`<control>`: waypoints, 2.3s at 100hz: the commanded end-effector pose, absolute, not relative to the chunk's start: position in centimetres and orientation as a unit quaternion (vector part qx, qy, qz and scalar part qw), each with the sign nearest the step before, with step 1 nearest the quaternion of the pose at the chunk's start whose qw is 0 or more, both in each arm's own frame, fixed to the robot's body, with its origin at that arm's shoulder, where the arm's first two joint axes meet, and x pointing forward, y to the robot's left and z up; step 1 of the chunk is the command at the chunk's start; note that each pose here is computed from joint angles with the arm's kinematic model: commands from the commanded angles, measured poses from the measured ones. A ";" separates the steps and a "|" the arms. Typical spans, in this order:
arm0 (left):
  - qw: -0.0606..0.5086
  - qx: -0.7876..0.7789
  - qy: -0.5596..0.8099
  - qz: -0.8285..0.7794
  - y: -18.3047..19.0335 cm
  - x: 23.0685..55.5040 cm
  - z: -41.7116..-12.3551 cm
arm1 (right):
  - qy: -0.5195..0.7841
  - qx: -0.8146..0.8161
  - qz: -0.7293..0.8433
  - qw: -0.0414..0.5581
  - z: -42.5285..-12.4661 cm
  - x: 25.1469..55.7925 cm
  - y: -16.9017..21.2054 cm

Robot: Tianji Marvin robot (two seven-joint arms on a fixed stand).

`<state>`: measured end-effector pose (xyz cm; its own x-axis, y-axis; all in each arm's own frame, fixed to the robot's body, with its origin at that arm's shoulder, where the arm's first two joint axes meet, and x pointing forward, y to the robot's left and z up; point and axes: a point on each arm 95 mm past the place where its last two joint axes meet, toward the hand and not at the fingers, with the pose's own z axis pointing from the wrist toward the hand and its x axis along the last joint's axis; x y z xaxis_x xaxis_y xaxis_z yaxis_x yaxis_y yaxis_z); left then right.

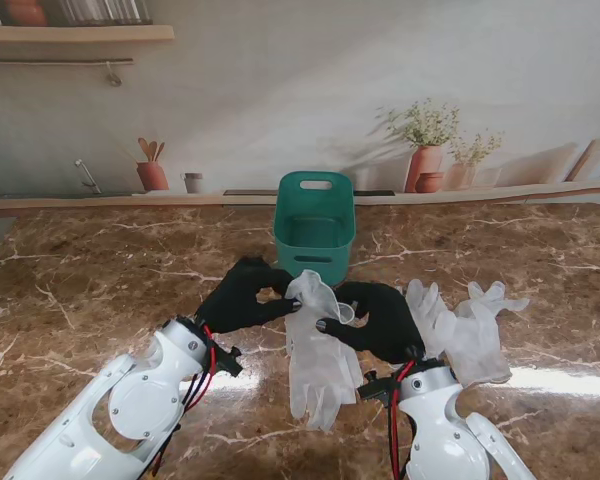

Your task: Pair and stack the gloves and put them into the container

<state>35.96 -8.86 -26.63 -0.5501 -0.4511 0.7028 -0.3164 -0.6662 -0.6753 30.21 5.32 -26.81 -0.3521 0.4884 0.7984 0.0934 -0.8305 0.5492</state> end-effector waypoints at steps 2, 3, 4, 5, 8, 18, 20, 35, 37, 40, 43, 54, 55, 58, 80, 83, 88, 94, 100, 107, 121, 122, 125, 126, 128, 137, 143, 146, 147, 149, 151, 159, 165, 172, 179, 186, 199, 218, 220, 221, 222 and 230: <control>0.045 -0.482 0.412 -0.772 -8.6 35.7 -27.4 | 0.244 0.569 0.779 0.099 -26.9 29.7 5.7; 0.045 -0.483 0.412 -0.772 -8.5 35.7 -27.4 | 0.241 0.570 0.779 0.097 -26.9 29.7 5.7; 0.044 -0.484 0.412 -0.771 -8.5 35.7 -27.5 | 0.238 0.571 0.780 0.096 -26.9 29.7 5.7; 0.043 -0.484 0.412 -0.771 -8.5 35.7 -27.5 | 0.236 0.571 0.780 0.095 -26.9 29.7 5.8; 0.039 -0.487 0.411 -0.769 -8.4 35.6 -27.6 | 0.228 0.573 0.781 0.097 -26.9 29.8 5.9; 0.015 -0.495 0.416 -0.763 -8.3 35.4 -27.9 | 0.217 0.570 0.783 0.118 -26.9 30.0 6.1; 0.007 -0.496 0.417 -0.762 -8.3 35.4 -27.9 | 0.216 0.570 0.783 0.123 -26.9 30.1 6.1; -0.044 -0.499 0.416 -0.758 -8.1 35.2 -27.8 | 0.234 0.548 0.785 0.168 -27.0 30.3 6.3; -0.049 -0.499 0.414 -0.759 -8.1 35.2 -27.8 | 0.237 0.545 0.786 0.173 -27.0 30.3 6.3; -0.058 -0.501 0.410 -0.760 -8.1 35.2 -27.7 | 0.240 0.539 0.787 0.180 -27.0 30.3 6.3; -0.068 -0.503 0.404 -0.761 -8.1 35.2 -27.7 | 0.244 0.533 0.789 0.187 -27.0 30.3 6.3; -0.094 -0.507 0.395 -0.760 -8.0 35.1 -27.6 | 0.249 0.511 0.795 0.211 -26.9 30.3 6.2; -0.095 -0.507 0.395 -0.761 -8.0 35.1 -27.6 | 0.250 0.509 0.796 0.212 -26.8 30.3 6.2; -0.100 -0.507 0.392 -0.761 -8.0 35.1 -27.6 | 0.250 0.506 0.797 0.215 -26.8 30.3 6.1; -0.118 -0.522 0.374 -0.758 -8.1 34.8 -27.8 | 0.255 0.490 0.801 0.231 -26.5 30.0 5.9; -0.109 -0.519 0.375 -0.760 -8.1 34.8 -27.8 | 0.256 0.489 0.802 0.231 -26.5 29.9 5.9; -0.094 -0.517 0.371 -0.766 -8.2 34.7 -27.9 | 0.261 0.485 0.802 0.231 -26.5 29.7 5.9; -0.089 -0.514 0.367 -0.770 -8.3 34.5 -27.8 | 0.276 0.481 0.799 0.230 -26.6 29.4 5.6; -0.083 -0.506 0.377 -0.771 -8.1 34.3 -27.6 | 0.302 0.474 0.795 0.226 -26.8 29.1 5.2; -0.085 -0.495 0.405 -0.764 -7.7 33.8 -27.6 | 0.326 0.468 0.792 0.218 -27.0 28.5 4.6; -0.099 -0.486 0.429 -0.755 -7.5 32.3 -28.2 | 0.347 0.462 0.790 0.204 -27.1 27.1 3.9; -0.101 -0.487 0.429 -0.754 -7.5 32.2 -28.2 | 0.348 0.461 0.790 0.203 -27.1 27.0 3.9; -0.108 -0.488 0.429 -0.753 -7.6 31.8 -28.4 | 0.352 0.460 0.790 0.201 -27.2 26.7 3.8; -0.111 -0.488 0.429 -0.752 -7.6 31.7 -28.5 | 0.353 0.460 0.790 0.201 -27.2 26.6 3.7; -0.116 -0.489 0.429 -0.751 -7.6 31.4 -28.6 | 0.356 0.459 0.789 0.200 -27.2 26.3 3.7; -0.129 -0.488 0.435 -0.746 -7.7 30.3 -29.1 | 0.366 0.460 0.785 0.193 -27.2 25.3 3.4; -0.132 -0.485 0.441 -0.743 -7.8 29.7 -29.3 | 0.367 0.462 0.785 0.191 -27.2 24.8 3.3; -0.135 -0.486 0.442 -0.742 -7.9 29.4 -29.5 | 0.366 0.464 0.784 0.190 -27.2 24.4 3.2; -0.136 -0.486 0.442 -0.741 -7.9 29.3 -29.5 | 0.365 0.464 0.784 0.190 -27.2 24.3 3.2; -0.138 -0.486 0.443 -0.740 -7.9 29.2 -29.6 | 0.365 0.466 0.784 0.191 -27.2 24.2 3.2; -0.139 -0.487 0.444 -0.739 -8.0 29.0 -29.7 | 0.364 0.467 0.783 0.191 -27.2 24.0 3.1; -0.146 -0.488 0.451 -0.733 -8.1 28.6 -30.1 | 0.367 0.473 0.778 0.190 -27.2 23.3 2.9; -0.149 -0.491 0.453 -0.729 -8.1 28.5 -30.4 | 0.369 0.479 0.773 0.190 -27.2 23.0 2.8; -0.150 -0.497 0.453 -0.724 -8.2 28.5 -30.9 | 0.374 0.488 0.765 0.194 -27.3 22.9 2.8; -0.143 -0.506 0.454 -0.719 -8.1 28.7 -31.4 | 0.379 0.503 0.751 0.196 -27.6 23.4 2.8; -0.121 -0.518 0.461 -0.710 -8.0 29.3 -31.9 | 0.380 0.518 0.741 0.197 -28.1 24.4 3.0; -0.086 -0.548 0.458 -0.694 -7.7 30.9 -33.0 | 0.386 0.537 0.722 0.201 -29.3 27.0 3.8; -0.031 -0.575 0.458 -0.677 -7.6 33.5 -34.5 | 0.391 0.549 0.707 0.214 -30.9 30.7 4.9; -0.026 -0.578 0.456 -0.676 -7.7 33.7 -34.6 | 0.391 0.552 0.705 0.214 -31.0 31.0 5.0; -0.023 -0.579 0.455 -0.676 -7.7 33.8 -34.6 | 0.391 0.553 0.704 0.214 -31.1 31.2 5.0; -0.021 -0.580 0.454 -0.676 -7.8 33.9 -34.6 | 0.390 0.554 0.704 0.214 -31.1 31.4 5.0; 0.005 -0.582 0.450 -0.677 -8.1 34.9 -34.8 | 0.385 0.561 0.699 0.219 -31.7 32.5 5.2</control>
